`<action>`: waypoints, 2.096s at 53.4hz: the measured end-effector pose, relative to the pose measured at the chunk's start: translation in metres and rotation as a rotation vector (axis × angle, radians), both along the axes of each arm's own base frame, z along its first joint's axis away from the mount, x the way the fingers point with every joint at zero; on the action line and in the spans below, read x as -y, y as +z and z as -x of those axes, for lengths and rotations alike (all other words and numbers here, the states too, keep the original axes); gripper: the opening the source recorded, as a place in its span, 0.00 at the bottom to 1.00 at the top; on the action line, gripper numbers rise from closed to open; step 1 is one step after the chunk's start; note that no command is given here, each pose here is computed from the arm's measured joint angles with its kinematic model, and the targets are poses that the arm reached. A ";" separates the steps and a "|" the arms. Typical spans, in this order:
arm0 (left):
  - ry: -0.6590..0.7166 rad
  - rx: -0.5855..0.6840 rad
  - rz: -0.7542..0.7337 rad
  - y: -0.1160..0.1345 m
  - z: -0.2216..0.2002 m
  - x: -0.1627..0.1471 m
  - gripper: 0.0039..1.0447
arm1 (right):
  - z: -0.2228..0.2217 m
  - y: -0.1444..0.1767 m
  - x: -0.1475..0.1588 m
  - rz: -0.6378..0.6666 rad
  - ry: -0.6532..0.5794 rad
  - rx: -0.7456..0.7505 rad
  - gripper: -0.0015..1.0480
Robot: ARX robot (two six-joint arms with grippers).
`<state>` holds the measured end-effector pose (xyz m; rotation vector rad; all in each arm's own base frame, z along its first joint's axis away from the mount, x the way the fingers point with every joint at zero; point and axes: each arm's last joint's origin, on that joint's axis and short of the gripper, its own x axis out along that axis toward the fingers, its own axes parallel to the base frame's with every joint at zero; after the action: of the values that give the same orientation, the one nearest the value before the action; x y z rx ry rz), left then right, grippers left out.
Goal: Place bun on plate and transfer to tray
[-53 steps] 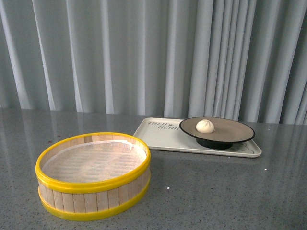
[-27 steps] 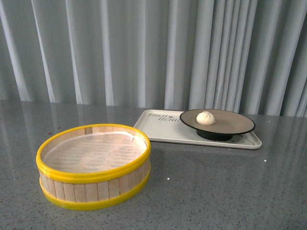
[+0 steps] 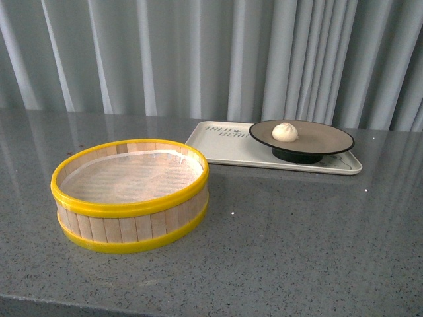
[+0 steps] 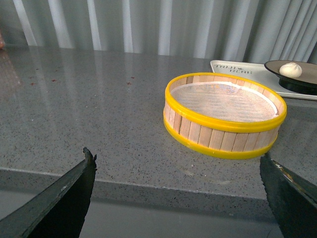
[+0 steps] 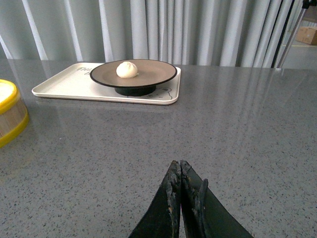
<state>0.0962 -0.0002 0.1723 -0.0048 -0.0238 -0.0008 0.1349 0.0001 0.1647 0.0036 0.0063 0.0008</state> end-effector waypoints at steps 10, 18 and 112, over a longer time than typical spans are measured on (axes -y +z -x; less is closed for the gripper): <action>0.000 0.000 0.000 0.000 0.000 0.000 0.94 | 0.007 0.002 0.000 0.000 0.000 0.008 0.02; 0.000 0.000 0.000 0.000 0.000 0.000 0.94 | 0.012 0.003 0.000 0.000 0.000 0.011 0.02; 0.000 0.000 0.000 0.000 0.000 0.000 0.94 | 0.037 0.001 0.000 0.001 0.000 0.009 0.92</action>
<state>0.0962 -0.0002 0.1723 -0.0048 -0.0238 -0.0012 0.0976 0.0001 0.1653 0.0029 -0.0029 0.0011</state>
